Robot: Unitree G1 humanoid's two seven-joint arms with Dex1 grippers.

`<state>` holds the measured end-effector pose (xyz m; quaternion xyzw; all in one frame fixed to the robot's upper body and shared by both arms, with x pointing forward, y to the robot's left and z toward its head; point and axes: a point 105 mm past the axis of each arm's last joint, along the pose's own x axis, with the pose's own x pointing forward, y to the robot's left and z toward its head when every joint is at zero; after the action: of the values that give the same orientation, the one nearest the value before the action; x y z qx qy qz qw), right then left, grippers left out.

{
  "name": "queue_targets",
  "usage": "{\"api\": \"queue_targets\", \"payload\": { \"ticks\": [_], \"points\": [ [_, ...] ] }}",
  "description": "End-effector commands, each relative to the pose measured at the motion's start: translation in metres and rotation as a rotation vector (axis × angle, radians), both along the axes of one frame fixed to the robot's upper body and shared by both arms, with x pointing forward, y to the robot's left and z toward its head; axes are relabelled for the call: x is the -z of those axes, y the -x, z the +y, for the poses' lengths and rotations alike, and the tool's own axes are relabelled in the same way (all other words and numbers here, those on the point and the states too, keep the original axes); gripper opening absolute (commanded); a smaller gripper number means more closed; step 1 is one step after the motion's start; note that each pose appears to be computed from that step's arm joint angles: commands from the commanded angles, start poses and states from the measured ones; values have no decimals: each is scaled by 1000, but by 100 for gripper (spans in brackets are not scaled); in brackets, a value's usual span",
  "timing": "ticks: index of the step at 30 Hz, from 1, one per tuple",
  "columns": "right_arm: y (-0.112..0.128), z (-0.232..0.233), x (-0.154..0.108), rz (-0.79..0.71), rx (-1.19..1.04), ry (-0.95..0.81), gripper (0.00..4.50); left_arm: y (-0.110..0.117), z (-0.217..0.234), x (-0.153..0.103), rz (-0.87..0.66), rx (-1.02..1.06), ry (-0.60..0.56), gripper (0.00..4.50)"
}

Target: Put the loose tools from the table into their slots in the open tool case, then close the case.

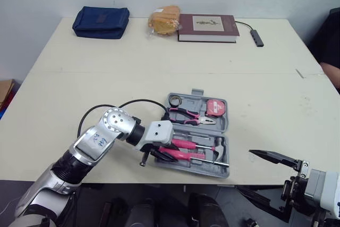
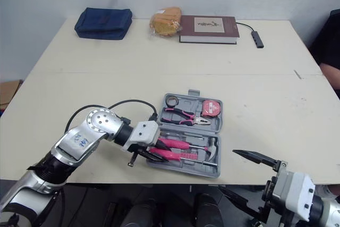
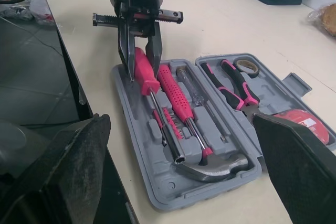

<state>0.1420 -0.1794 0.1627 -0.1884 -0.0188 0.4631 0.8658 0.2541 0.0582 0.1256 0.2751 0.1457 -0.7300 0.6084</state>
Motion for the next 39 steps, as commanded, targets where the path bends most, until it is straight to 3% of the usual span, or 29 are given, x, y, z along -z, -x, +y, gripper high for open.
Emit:
{"api": "queue_targets", "payload": {
  "ticks": [1, 27, 30, 32, 35, 39],
  "points": [
    [4, 3, -6, -42, 11, 4, 450, 4, -1, -4, -26, 12, -17, 54],
    [6, 10, 3, 9, -17, -29, 450, 16, -6, 17, 13, -31, -33, 54],
    [6, 11, 3, 14, -15, -34, 450, 17, -10, 15, -7, -8, 5, 206],
    [7, 12, 4, 17, -17, -38, 450, 17, -15, 8, -51, 15, 60, 275],
    [7, 13, 4, 23, -19, -43, 450, 19, -18, 2, -61, 37, 116, 413],
    [9, 15, 6, 37, -25, -50, 450, 22, -17, -16, -55, 66, 210, 413]
  ]
}}
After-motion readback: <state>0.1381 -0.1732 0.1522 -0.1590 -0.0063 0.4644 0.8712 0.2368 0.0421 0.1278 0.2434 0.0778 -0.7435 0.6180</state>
